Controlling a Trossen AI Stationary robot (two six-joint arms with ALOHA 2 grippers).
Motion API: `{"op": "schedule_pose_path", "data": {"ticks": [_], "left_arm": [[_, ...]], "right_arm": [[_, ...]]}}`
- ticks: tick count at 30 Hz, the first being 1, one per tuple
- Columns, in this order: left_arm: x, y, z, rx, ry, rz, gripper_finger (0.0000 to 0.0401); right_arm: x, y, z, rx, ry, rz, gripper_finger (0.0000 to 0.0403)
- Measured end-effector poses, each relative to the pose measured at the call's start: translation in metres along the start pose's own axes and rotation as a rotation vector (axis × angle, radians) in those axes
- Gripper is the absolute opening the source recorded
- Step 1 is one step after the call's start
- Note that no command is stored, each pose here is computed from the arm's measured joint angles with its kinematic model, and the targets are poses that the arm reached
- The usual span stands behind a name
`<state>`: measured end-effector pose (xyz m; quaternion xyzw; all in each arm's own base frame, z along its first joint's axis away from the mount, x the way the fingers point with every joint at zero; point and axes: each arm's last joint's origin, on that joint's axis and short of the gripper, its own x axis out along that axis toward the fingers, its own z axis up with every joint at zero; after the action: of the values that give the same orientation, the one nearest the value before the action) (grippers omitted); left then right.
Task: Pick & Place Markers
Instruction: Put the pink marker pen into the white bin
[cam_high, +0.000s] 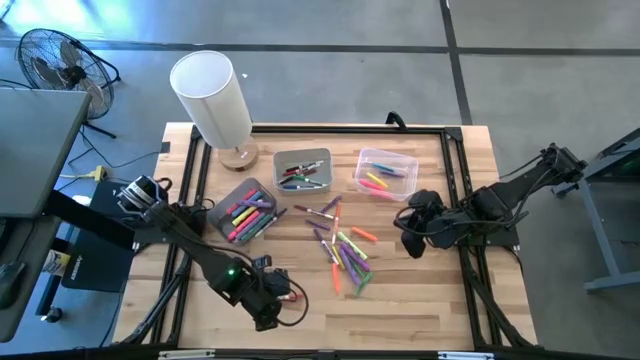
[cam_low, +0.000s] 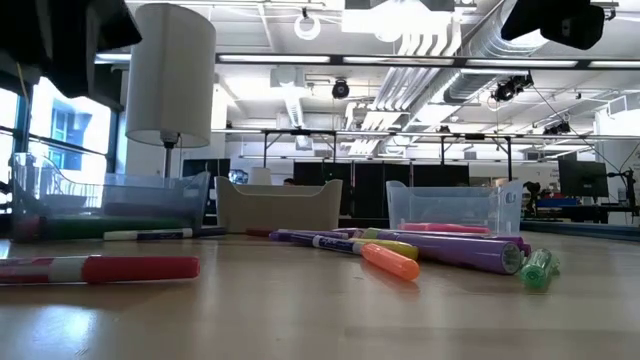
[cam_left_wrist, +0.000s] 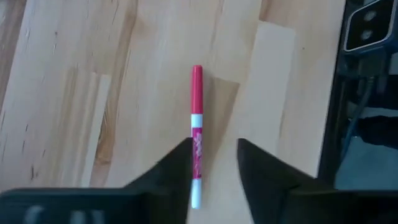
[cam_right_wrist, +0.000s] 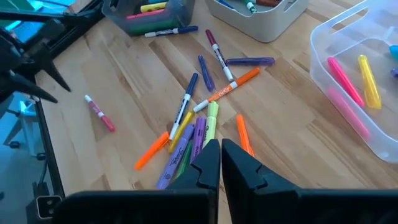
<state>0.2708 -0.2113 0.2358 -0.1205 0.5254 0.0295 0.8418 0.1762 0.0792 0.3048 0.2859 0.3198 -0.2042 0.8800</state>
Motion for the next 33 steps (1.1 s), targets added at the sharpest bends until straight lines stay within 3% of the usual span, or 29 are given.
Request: {"op": "schedule_pose_path", "data": {"ticks": [5,9,14,20,27,30,33], "left_arm": [[0.01,0.003,-0.005,0.041,-0.025,0.007,0.0201],[0.025,0.006,-0.012,0.045,0.008,0.037,0.0223],[0.041,0.008,-0.017,0.052,0.024,0.105,0.0224],[0.07,0.023,-0.014,-0.017,0.083,0.21,0.0224],[0.103,0.034,-0.01,-0.053,0.252,0.142,0.0224],[0.105,0.037,-0.008,-0.064,0.26,0.135,0.0205],[0.107,0.041,-0.004,-0.086,0.256,0.137,0.0156]], "right_arm": [[0.0,0.0,0.0,0.016,-0.002,-0.001,0.0002],[0.0,0.0,0.0,0.035,-0.002,-0.001,0.0002],[0.0,0.0,-0.001,0.033,0.005,0.001,0.0002],[0.003,0.002,-0.002,0.027,0.018,-0.002,0.0001],[0.011,0.006,-0.006,0.006,0.048,-0.022,0.0001],[0.016,0.008,-0.008,-0.011,0.063,-0.034,0.0002],[0.02,0.01,-0.011,-0.038,0.092,-0.033,0.0004]]}}
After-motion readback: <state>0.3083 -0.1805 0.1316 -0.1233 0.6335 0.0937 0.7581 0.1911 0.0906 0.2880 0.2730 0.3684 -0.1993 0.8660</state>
